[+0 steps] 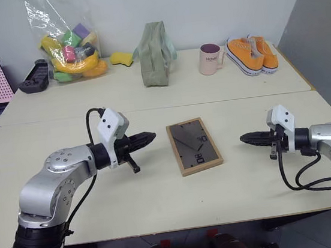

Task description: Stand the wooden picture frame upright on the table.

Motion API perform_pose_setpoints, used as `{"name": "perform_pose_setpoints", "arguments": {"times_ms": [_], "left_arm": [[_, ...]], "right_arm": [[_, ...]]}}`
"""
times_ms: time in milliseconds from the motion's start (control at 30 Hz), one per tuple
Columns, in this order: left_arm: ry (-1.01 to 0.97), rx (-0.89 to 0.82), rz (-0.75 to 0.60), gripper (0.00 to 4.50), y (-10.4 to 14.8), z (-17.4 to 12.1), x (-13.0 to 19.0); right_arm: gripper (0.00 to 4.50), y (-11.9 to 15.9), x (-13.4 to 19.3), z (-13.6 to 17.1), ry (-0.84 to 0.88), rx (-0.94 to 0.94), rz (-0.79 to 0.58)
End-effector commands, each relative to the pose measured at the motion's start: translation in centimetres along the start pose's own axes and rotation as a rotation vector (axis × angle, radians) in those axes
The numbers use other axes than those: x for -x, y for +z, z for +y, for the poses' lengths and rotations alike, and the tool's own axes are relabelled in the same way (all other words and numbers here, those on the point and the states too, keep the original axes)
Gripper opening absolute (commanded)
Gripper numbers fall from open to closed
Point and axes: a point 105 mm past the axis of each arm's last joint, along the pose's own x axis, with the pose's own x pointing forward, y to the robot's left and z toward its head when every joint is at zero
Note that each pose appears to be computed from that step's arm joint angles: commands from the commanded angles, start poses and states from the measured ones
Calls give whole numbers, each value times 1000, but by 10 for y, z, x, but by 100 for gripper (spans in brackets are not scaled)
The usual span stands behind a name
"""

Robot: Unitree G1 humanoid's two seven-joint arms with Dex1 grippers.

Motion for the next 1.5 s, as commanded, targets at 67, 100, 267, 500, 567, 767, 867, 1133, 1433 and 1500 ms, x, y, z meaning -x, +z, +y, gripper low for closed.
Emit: {"name": "perform_pose_setpoints", "arguments": {"times_ms": [67, 100, 267, 500, 567, 767, 867, 1133, 1433, 1500], "left_arm": [[17, -35, -14, 0, 10, 1, 5], [24, -26, -10, 0, 10, 2, 5], [46, -15, -18, 0, 12, 7, 5], [66, 1, -19, 0, 13, 8, 4], [63, -5, -15, 0, 12, 6, 3], [65, -10, -16, 0, 13, 6, 3], [65, -15, -14, 0, 13, 6, 3], [83, -2, 15, 0, 3, 10, 5], [276, 73, 54, 0, -36, 54, 4], [289, 89, 54, 0, -44, 62, -6]], "right_arm": [[9, 15, 2, -2, -14, 34, -44], [9, 15, 2, -2, -15, 33, -44], [9, 14, 2, -2, -15, 30, -47], [9, 14, 2, -3, -19, 30, -47], [9, 13, 1, -3, -18, 30, -47], [9, 14, -1, -2, -16, 32, -50], [9, 14, -1, -1, -16, 33, -51], [9, 13, -5, -5, -64, 31, -73], [9, 1, -31, -8, -201, -7, -138], [9, -2, -37, -4, -211, -21, -143]]}}
